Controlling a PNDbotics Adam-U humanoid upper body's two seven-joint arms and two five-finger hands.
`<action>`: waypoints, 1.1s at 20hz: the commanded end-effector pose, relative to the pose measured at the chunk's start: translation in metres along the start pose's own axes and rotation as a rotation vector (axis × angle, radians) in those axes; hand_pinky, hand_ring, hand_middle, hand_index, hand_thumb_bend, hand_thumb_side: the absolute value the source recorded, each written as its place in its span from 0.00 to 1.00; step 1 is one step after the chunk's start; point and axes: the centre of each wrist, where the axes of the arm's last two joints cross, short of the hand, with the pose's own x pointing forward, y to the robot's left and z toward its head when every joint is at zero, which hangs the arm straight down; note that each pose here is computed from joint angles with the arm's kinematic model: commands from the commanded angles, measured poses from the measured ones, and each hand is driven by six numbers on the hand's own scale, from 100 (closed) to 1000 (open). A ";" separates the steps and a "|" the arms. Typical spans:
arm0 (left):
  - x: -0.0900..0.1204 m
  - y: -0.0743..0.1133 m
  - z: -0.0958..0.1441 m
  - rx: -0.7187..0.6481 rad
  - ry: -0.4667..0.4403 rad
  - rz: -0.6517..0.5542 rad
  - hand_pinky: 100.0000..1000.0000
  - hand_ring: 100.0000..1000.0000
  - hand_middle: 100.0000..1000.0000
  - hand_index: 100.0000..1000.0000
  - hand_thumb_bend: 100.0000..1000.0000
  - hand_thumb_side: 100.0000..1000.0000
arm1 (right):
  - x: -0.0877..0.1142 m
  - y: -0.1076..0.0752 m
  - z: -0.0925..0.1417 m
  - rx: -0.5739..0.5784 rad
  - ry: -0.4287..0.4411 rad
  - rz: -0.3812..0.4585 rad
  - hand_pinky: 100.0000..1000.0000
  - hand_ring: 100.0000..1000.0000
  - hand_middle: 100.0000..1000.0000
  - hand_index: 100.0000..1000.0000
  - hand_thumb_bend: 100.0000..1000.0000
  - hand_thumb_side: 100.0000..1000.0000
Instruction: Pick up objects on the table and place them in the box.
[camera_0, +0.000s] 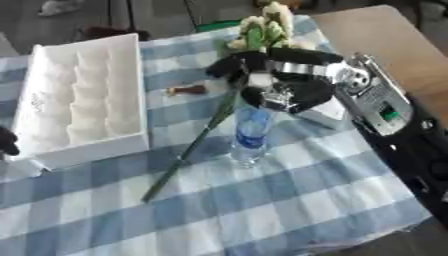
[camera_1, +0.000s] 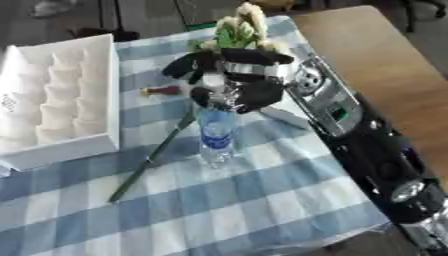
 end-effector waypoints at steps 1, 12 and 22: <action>0.007 0.003 -0.005 -0.018 -0.026 -0.013 0.39 0.51 0.67 0.67 0.07 0.78 | 0.006 -0.012 0.006 0.105 -0.068 0.127 0.84 0.95 0.95 1.00 0.00 0.82; 0.007 0.003 -0.005 -0.018 -0.026 -0.010 0.39 0.52 0.67 0.67 0.07 0.78 | 0.007 -0.018 0.006 0.038 -0.058 0.141 0.82 0.94 0.93 0.99 0.00 0.76; 0.007 0.003 -0.005 -0.017 -0.024 -0.010 0.39 0.52 0.68 0.67 0.07 0.78 | 0.010 -0.024 0.005 -0.009 -0.054 0.135 0.82 0.93 0.93 0.99 0.00 0.73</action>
